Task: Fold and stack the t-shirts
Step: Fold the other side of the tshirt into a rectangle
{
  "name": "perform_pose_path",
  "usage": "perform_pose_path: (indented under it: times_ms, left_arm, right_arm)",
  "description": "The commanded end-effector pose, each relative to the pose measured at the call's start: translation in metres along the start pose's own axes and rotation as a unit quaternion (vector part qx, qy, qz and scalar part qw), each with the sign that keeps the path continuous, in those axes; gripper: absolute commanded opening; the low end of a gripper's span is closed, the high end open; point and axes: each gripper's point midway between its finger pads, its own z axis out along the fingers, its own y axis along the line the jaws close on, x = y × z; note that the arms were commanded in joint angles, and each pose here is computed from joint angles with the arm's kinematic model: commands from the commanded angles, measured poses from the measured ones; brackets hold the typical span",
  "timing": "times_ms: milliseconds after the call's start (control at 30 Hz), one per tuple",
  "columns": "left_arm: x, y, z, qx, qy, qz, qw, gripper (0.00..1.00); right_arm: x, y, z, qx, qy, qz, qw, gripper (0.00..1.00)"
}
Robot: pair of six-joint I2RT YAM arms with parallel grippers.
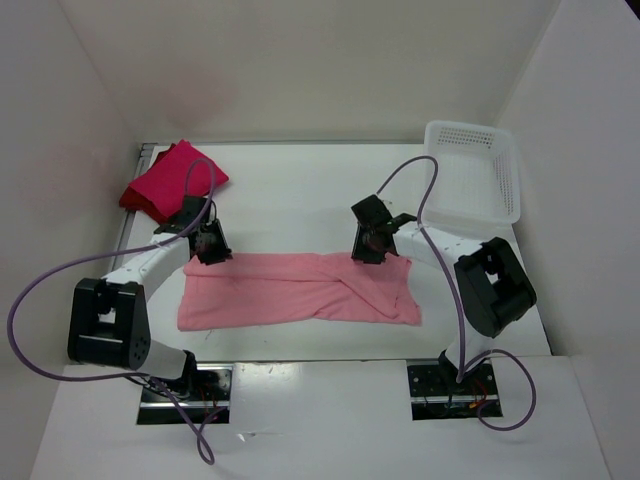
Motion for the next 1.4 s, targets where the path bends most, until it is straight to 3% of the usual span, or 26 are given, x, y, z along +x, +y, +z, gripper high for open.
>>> perform_pose_path:
  times_ms: [0,467,600,700,900,1000,1267,1367]
  left_arm:
    - [0.002,-0.001,0.002,0.001,0.001,0.017,1.0,0.32]
    - [-0.001,0.0,0.001,-0.003,-0.001,0.022,1.0,0.35]
    - [-0.003,-0.001,-0.004,-0.001,-0.006,0.022,1.0,0.35]
    - [-0.004,-0.002,-0.007,0.002,-0.011,0.022,1.0,0.35]
    - [-0.003,-0.004,-0.01,0.006,-0.01,0.022,1.0,0.35]
    - [-0.003,-0.004,-0.01,0.006,-0.01,0.022,1.0,0.35]
    - [-0.007,-0.006,-0.011,0.008,-0.014,0.022,1.0,0.35]
    - [-0.006,-0.007,-0.011,0.012,-0.012,0.022,1.0,0.35]
  right_arm:
    - [-0.021,0.004,0.0,0.011,-0.043,-0.017,0.999,0.38]
    - [0.011,0.013,0.003,-0.011,-0.004,-0.038,0.999,0.34]
    - [0.001,0.008,0.003,0.007,-0.027,-0.037,0.999,0.34]
    - [-0.006,0.0,0.002,0.033,-0.042,-0.044,0.998,0.42]
    - [-0.009,-0.005,0.0,0.048,-0.048,-0.051,0.996,0.42]
    - [0.001,-0.006,0.008,0.044,-0.028,-0.053,0.997,0.38]
    - [0.013,-0.003,0.01,0.03,-0.01,-0.058,0.998,0.08]
    - [0.006,0.003,-0.008,0.019,-0.029,-0.053,0.998,0.07]
